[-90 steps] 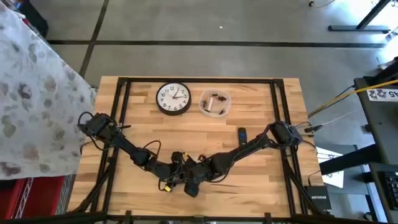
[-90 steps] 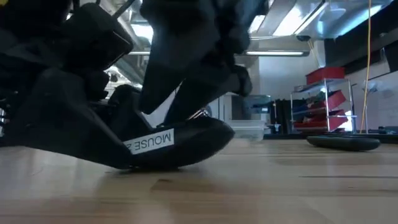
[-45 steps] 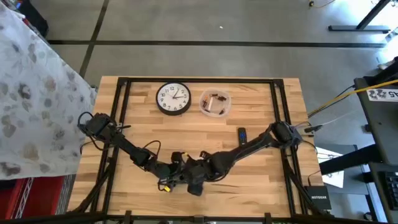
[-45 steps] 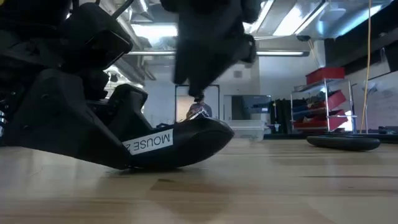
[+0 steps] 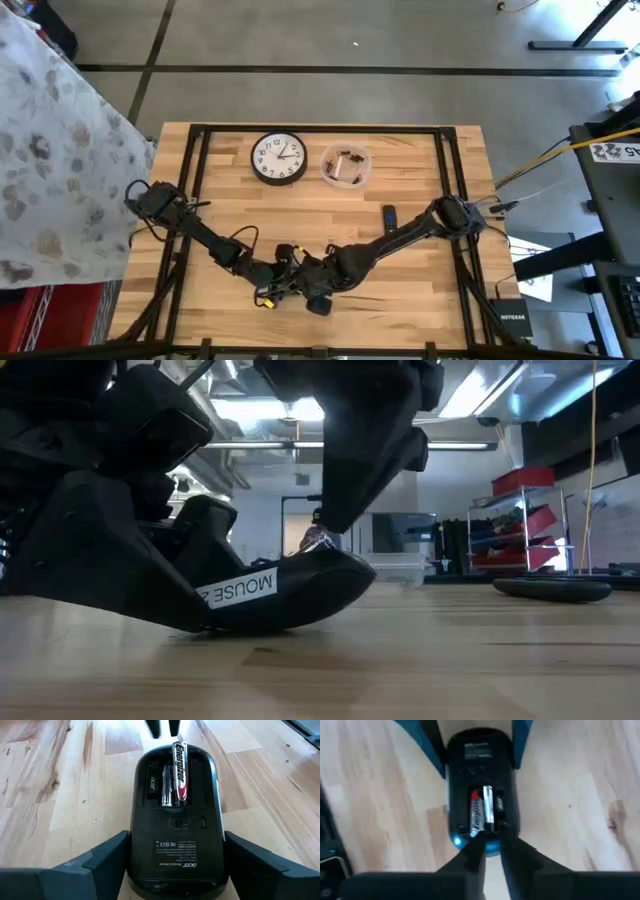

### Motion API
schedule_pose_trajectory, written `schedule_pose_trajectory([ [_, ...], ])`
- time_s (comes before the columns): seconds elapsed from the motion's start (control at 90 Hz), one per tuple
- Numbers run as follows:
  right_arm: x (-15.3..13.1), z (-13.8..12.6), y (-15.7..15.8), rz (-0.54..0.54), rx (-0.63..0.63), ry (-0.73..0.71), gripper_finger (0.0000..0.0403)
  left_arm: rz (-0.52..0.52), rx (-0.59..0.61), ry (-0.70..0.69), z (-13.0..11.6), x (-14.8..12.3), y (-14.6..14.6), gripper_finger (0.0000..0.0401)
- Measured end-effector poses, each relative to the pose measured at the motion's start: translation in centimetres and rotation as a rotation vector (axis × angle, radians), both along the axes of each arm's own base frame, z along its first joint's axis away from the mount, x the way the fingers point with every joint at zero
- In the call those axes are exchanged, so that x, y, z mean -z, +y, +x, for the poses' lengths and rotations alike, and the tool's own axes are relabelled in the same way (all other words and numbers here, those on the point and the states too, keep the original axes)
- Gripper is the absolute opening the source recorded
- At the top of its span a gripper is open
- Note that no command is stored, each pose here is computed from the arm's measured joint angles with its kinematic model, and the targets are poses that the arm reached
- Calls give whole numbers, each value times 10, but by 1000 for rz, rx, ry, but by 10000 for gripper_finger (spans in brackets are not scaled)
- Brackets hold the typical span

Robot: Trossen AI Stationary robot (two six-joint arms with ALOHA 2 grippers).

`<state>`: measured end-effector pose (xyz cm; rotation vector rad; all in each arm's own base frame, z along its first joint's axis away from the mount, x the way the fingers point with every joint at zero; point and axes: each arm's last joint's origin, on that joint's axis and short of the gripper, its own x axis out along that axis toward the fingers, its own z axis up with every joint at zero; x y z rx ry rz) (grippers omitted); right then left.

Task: Insert battery
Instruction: Insert the silver battery into the computer mouse

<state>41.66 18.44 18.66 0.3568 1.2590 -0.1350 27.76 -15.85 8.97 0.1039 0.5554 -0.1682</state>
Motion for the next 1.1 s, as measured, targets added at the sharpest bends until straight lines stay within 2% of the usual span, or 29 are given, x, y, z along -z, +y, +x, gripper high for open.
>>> schedule_pose_trajectory([
  [0.311, 20, 7, 4, 13, -24, 11, 14, -5, 9, -2, 0, -1, -1, 274],
  [0.467, 21, 7, 3, -5, -18, 3, 14, -10, 6, -4, 0, -1, -1, 274],
  [0.767, -5, 1, -2, -68, -22, -27, 18, -1, 2, -3, 0, 0, -1, 274],
  [0.889, -12, -3, -4, -87, -40, -22, 43, -2, 3, -3, 0, 0, -1, 274],
  [1.1, -15, 2, 6, -28, -136, -94, 125, -1, 4, -3, 0, 0, -1, 274],
])
